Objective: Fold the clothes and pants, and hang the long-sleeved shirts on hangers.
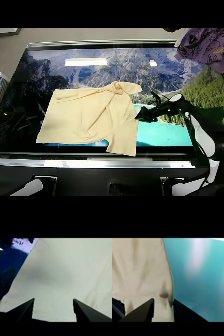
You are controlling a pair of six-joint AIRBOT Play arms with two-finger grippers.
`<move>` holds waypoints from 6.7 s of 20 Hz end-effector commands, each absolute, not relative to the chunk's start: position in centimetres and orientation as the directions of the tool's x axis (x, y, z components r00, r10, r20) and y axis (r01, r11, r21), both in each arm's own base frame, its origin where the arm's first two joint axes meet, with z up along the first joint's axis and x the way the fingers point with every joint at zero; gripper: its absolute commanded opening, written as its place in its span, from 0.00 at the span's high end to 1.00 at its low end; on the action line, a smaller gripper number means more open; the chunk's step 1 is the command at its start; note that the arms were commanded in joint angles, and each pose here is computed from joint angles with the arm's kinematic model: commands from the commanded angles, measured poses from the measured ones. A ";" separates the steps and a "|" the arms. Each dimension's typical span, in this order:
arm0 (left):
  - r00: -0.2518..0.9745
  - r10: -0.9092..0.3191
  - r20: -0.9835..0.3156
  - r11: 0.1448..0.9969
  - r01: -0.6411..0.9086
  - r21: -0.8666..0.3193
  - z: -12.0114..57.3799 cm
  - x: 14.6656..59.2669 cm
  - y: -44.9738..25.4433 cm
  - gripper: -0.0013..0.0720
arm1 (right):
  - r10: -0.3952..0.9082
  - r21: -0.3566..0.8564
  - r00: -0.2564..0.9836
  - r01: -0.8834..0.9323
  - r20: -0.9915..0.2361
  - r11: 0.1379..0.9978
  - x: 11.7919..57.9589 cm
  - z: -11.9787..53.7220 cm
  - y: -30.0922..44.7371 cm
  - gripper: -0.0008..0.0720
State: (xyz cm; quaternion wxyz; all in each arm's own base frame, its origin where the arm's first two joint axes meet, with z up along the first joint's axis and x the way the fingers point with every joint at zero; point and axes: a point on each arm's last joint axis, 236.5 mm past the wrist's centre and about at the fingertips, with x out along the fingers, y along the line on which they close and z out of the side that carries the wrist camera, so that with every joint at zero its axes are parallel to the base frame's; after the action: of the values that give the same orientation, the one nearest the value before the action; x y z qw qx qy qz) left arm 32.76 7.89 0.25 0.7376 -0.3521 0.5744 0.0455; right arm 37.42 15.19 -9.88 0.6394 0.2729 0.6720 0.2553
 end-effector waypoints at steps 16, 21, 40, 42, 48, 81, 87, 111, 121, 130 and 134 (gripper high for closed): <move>0.402 -0.428 -0.810 0.567 -0.579 -0.586 -8.1 23.6 12.1 0.24 | 0.689 0.688 -0.038 0.028 -0.724 0.725 37.0 -8.9 15.4 0.95; 0.382 -0.500 -0.777 0.552 -0.551 -0.626 -10.3 24.1 10.9 0.24 | 0.684 0.684 -0.020 0.012 -0.729 0.729 37.3 -8.3 15.3 0.95; 0.258 -0.649 -0.716 0.568 -0.461 -0.682 -10.1 24.2 5.6 0.66 | 0.654 0.654 -0.001 -0.029 -0.757 0.756 37.2 -7.1 14.6 0.95; 0.260 -0.648 -0.716 0.568 -0.462 -0.681 -10.1 24.2 5.6 0.76 | 0.654 0.654 -0.002 -0.029 -0.756 0.756 37.2 -7.1 14.6 0.95; 0.286 -0.628 -0.724 0.561 -0.477 -0.676 -10.2 24.8 6.1 0.96 | 0.657 0.656 0.000 -0.038 -0.754 0.754 37.1 -6.5 14.7 0.95; 0.891 0.000 -0.455 0.978 -0.095 -0.185 37.6 33.4 5.0 0.96 | 0.249 0.101 0.872 -0.228 -0.422 0.968 34.1 40.8 5.6 0.95; 0.647 -0.104 -0.756 0.973 -0.093 -0.213 16.7 47.3 6.3 0.96 | 0.317 0.252 0.623 -0.194 -0.715 0.948 48.7 22.7 7.1 0.95; 0.171 -0.249 -0.953 0.946 -0.171 -0.277 -6.4 50.6 2.9 0.96 | 0.116 0.111 0.343 -0.033 -0.932 0.993 56.0 -1.6 6.6 0.95; 0.059 -0.264 -0.963 0.929 -0.251 -0.270 -7.1 48.1 2.6 0.96 | 0.125 0.125 0.153 -0.014 -0.980 0.992 52.9 -6.6 6.9 0.95; -0.021 -0.280 -0.960 0.927 -0.264 -0.265 -9.3 46.9 2.4 0.73 | 0.173 0.174 0.144 -0.009 -0.974 0.985 53.0 -7.4 8.0 0.94; 0.027 -0.267 -0.963 0.925 -0.273 -0.264 -7.4 47.7 3.0 0.13 | 0.239 0.240 0.135 -0.009 -0.962 0.971 52.5 -6.2 9.5 0.55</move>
State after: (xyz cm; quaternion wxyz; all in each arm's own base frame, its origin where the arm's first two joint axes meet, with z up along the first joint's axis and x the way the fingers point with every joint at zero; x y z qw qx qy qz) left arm 47.23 2.56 -8.62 0.6798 -0.1915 0.7080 -0.0029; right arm 52.95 8.45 -7.06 0.7529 0.0710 0.6509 0.0666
